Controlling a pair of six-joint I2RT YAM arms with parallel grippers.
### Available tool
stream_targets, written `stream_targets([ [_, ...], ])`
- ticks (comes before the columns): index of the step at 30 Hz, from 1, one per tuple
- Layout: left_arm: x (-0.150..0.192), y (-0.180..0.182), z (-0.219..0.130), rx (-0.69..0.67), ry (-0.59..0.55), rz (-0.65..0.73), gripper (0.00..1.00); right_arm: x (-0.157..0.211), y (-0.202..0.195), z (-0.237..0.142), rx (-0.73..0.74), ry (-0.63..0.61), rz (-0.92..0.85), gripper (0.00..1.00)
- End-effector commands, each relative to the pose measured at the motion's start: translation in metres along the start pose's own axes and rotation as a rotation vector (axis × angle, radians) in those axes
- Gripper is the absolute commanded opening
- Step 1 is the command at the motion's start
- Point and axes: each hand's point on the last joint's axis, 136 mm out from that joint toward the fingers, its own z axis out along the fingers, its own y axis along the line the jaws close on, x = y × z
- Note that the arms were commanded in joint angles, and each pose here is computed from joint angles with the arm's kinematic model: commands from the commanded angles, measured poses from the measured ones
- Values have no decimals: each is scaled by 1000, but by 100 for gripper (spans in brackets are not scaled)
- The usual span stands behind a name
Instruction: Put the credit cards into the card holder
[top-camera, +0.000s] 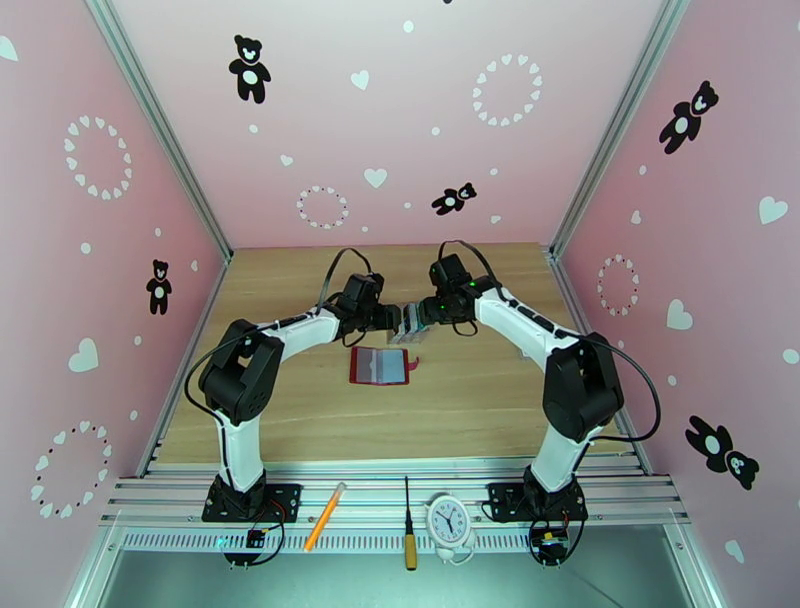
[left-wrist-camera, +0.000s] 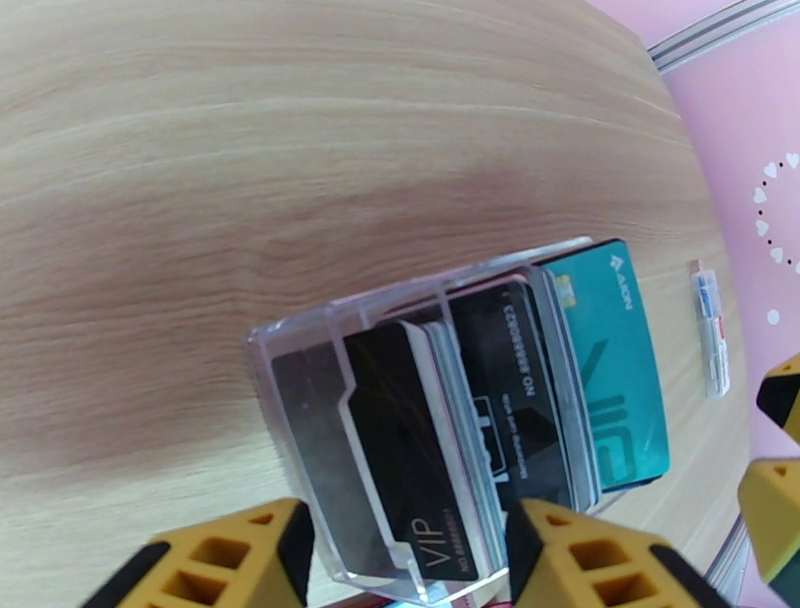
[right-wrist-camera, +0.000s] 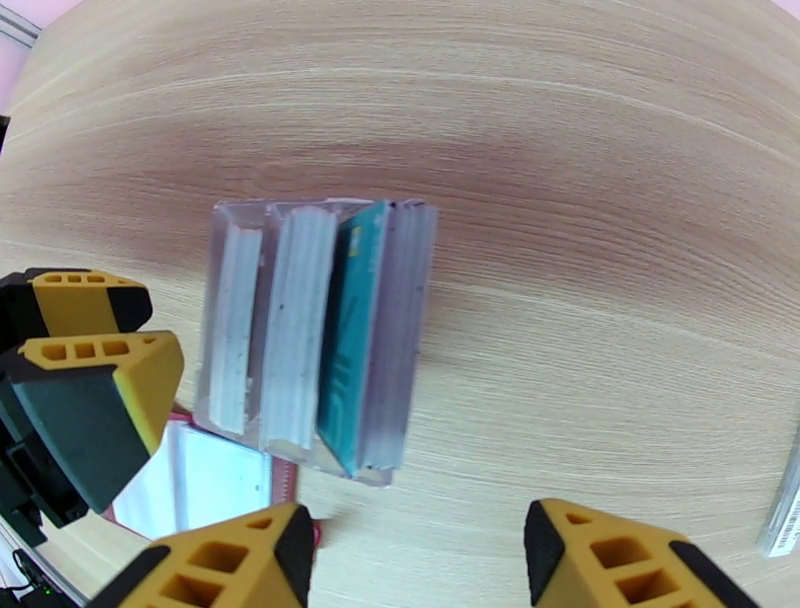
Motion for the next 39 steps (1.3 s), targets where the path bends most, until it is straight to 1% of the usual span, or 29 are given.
stream_targets([
  [1,6,7,4,13,11,-18,57,-3,-4,5,25,13,-7,62],
  [13,20,16,16,-1,63,-34,57,-6,-3,30,37,56,-17,63],
  [16,24,23,21,-15,80,-49,54,-9,-4,35,51,63,-25,63],
  [27,30,32,30,-24,107,-67,51,-18,-6,46,94,82,-63,62],
  [30,31,33,31,-27,112,-67,49,-19,-5,49,117,85,-87,61],
  [33,33,35,33,-31,120,-68,45,-20,-1,52,144,92,-123,61],
  [39,33,36,33,-28,124,-69,43,-19,10,58,149,97,-160,60],
])
